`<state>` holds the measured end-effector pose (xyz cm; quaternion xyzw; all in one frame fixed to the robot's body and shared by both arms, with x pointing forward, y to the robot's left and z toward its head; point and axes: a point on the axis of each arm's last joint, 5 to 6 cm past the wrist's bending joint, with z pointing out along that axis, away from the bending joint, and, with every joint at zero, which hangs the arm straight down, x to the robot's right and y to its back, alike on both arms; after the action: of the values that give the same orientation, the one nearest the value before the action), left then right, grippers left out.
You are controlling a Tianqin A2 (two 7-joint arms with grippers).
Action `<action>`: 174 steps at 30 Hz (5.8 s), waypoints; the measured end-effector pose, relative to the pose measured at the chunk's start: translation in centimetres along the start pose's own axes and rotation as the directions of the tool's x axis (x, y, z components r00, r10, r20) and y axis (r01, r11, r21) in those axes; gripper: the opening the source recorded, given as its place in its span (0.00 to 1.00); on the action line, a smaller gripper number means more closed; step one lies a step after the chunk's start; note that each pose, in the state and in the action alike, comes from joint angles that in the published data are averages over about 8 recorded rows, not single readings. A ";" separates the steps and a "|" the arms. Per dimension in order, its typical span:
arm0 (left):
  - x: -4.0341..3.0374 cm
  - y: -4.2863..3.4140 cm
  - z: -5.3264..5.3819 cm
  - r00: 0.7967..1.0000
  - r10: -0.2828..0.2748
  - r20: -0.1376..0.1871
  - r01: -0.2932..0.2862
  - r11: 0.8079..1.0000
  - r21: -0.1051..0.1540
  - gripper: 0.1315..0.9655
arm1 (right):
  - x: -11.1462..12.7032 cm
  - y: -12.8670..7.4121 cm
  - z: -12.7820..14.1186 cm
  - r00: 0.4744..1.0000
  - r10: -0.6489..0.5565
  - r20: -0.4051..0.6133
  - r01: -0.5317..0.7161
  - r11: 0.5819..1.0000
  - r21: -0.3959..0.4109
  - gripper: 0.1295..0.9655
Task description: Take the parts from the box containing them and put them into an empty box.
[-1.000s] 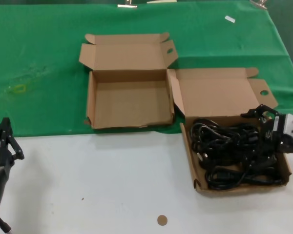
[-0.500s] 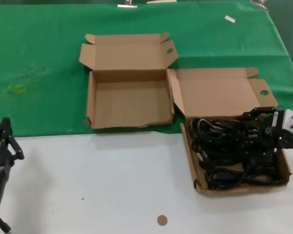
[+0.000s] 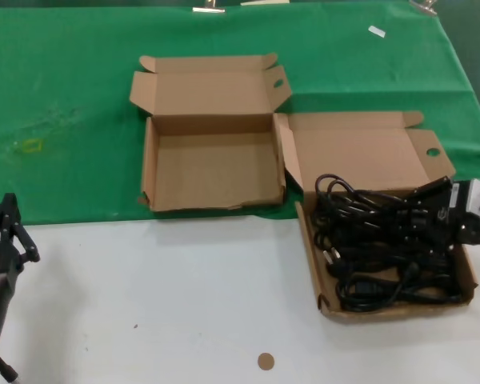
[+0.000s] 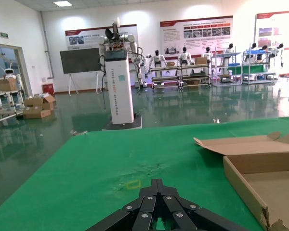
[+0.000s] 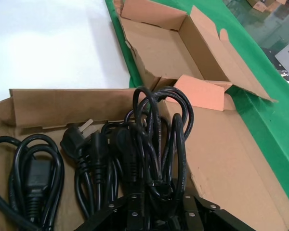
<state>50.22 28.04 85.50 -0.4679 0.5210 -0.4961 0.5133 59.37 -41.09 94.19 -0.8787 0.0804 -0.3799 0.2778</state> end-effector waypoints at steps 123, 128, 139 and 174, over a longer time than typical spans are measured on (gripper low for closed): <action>0.00 0.00 0.0 1.000 0.000 0.000 0.000 1.000 0.000 0.21 | 0.9 -18.1 18.4 0.984 0.063 -0.166 -0.018 0.966 0.258 0.88; 0.00 0.00 0.0 1.000 0.000 0.000 0.000 1.000 0.000 0.30 | -0.8 -17.1 18.1 0.970 0.147 -0.192 -0.086 0.953 0.292 0.93; 0.00 0.00 0.0 1.000 0.000 0.000 0.000 1.000 0.000 0.56 | -4.4 -14.8 16.9 0.912 0.328 -0.246 -0.230 0.906 0.356 1.00; 0.00 0.00 0.0 1.000 0.000 0.000 0.000 1.000 0.000 1.00 | -14.1 -7.9 7.5 0.533 0.743 -0.406 -0.543 0.668 0.509 1.00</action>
<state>50.22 28.04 85.50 -0.4679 0.5210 -0.4961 0.5133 54.37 -26.36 85.55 -0.5640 0.4208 -0.5054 0.4994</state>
